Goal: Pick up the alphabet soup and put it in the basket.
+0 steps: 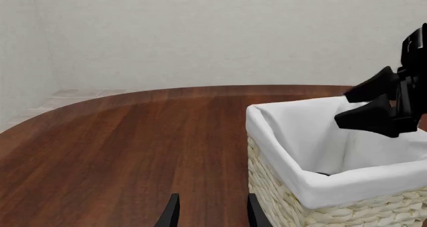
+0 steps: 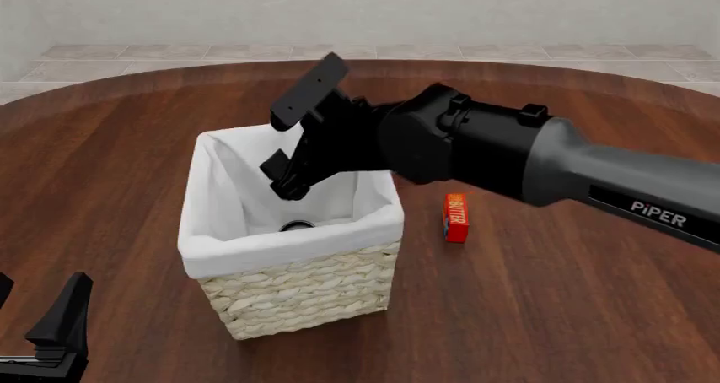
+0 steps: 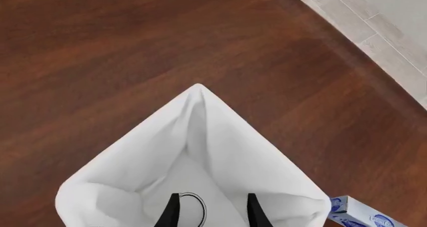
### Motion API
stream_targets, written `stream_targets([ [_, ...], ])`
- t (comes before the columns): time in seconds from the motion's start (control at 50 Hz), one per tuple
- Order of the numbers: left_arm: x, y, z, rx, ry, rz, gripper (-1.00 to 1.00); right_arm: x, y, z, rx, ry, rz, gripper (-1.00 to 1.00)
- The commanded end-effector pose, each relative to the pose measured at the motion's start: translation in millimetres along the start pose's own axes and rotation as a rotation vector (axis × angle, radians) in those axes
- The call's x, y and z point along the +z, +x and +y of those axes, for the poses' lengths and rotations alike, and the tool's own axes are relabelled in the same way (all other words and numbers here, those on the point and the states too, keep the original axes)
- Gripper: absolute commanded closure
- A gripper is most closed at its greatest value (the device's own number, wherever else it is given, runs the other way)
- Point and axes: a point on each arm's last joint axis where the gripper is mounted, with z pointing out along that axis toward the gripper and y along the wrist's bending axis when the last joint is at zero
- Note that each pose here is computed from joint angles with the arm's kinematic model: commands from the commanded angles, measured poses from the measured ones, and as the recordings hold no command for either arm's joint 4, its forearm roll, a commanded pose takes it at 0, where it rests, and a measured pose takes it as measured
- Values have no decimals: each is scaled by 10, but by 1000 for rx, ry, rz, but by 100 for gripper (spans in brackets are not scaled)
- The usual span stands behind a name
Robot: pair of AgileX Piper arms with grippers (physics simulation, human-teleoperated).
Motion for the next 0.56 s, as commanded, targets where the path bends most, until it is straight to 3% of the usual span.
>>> stream_targets([
  [0.02,0,0,0,0,0,0,-100,-211,-136,11,-14,6,-63,-100],
  [0.56,0,0,0,0,0,0,-100,-649,-350,-15,-26,29,-183,-100],
])
